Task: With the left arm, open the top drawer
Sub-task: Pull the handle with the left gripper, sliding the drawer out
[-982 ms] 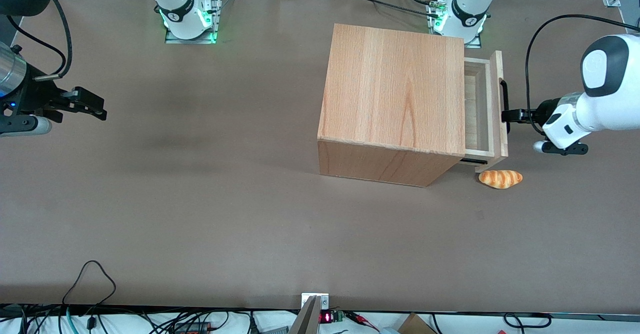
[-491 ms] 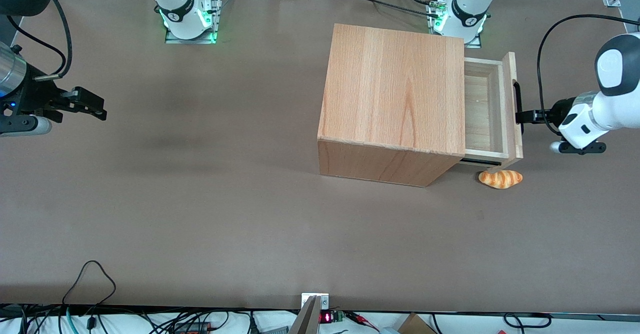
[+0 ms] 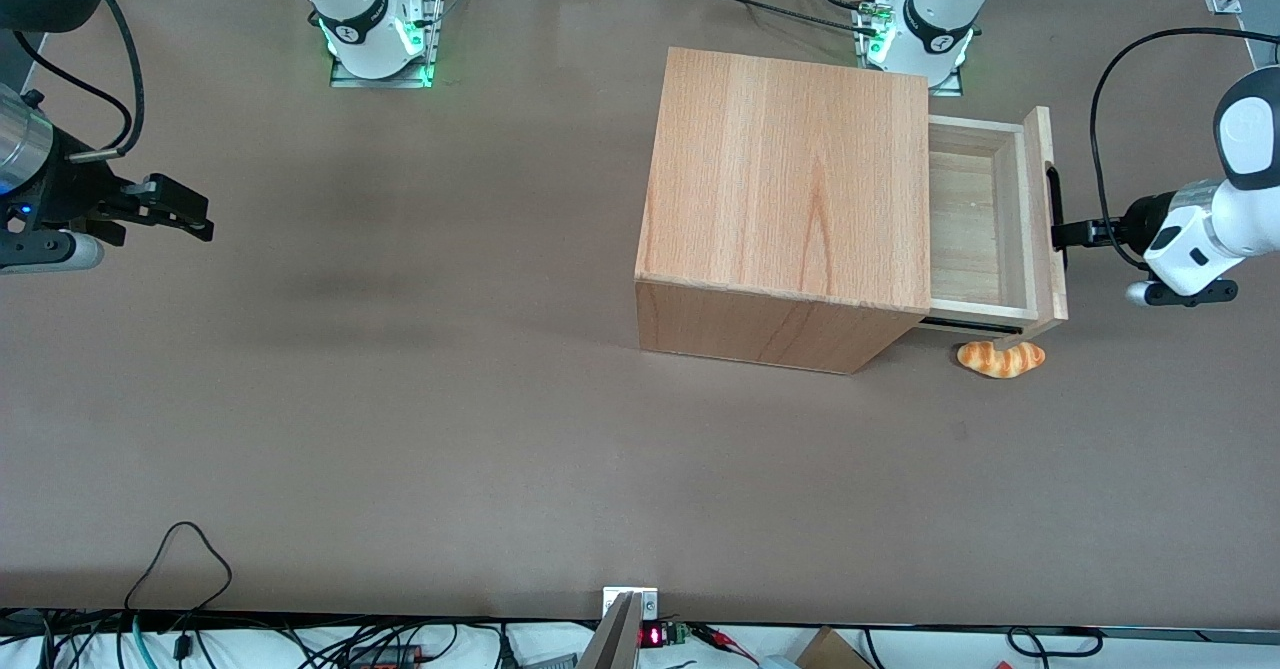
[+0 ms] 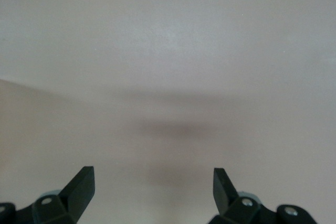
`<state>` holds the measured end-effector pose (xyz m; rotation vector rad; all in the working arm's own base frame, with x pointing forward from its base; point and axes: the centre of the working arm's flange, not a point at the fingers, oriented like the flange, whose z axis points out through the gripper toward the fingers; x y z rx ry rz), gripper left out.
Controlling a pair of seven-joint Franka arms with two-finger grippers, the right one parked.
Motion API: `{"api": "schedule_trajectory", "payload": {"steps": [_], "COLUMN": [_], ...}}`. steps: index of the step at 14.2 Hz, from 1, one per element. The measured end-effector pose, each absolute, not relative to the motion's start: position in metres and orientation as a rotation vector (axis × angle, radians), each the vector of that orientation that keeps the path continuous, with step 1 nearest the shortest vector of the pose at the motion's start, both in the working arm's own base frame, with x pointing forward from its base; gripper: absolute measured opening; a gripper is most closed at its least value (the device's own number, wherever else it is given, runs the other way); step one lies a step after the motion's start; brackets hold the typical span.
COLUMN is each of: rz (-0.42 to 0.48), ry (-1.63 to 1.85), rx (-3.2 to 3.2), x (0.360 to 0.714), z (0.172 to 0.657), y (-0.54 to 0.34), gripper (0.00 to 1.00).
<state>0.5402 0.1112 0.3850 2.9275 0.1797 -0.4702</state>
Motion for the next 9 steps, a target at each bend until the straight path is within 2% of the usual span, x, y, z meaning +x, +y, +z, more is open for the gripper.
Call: {"api": "schedule_trajectory", "payload": {"steps": [9], "rz": [-0.456], "ry": [0.218], "rx": [2.926], "x": [0.54], "z": [0.392], "y": [0.127], "gripper": [1.0]}}
